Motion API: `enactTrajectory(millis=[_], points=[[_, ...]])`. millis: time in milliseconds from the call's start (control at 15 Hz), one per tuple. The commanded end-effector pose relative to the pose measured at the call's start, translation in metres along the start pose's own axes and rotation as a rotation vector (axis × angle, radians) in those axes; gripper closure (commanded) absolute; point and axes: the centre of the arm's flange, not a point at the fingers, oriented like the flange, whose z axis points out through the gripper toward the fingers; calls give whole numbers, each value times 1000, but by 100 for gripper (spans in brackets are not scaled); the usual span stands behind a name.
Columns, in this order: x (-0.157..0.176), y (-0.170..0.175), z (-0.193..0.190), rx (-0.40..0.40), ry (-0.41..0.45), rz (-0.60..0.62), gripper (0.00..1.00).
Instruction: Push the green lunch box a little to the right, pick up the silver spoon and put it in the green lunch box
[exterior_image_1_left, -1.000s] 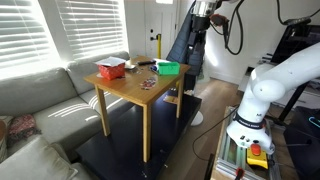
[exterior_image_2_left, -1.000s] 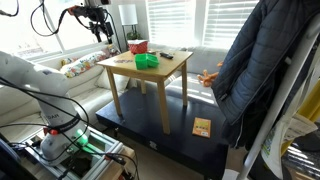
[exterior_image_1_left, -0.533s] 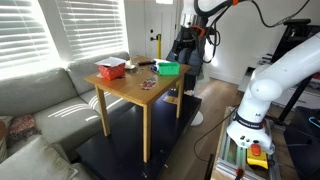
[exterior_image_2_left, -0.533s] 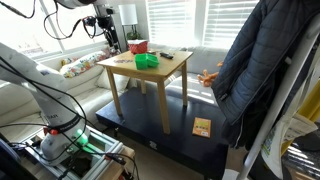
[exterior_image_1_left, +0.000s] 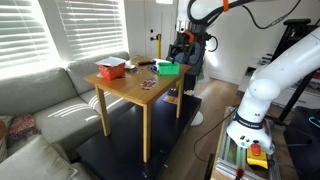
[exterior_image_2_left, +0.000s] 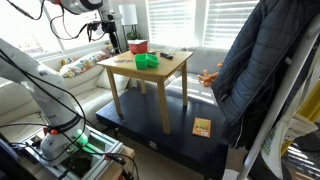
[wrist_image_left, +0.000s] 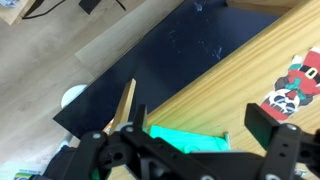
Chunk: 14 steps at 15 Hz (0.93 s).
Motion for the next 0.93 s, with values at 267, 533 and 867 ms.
enactTrajectory(millis=[267, 533, 867], points=[[28, -17, 31, -14, -9, 156, 0], [44, -20, 69, -37, -41, 198, 0], [60, -20, 94, -33, -25, 198, 0]])
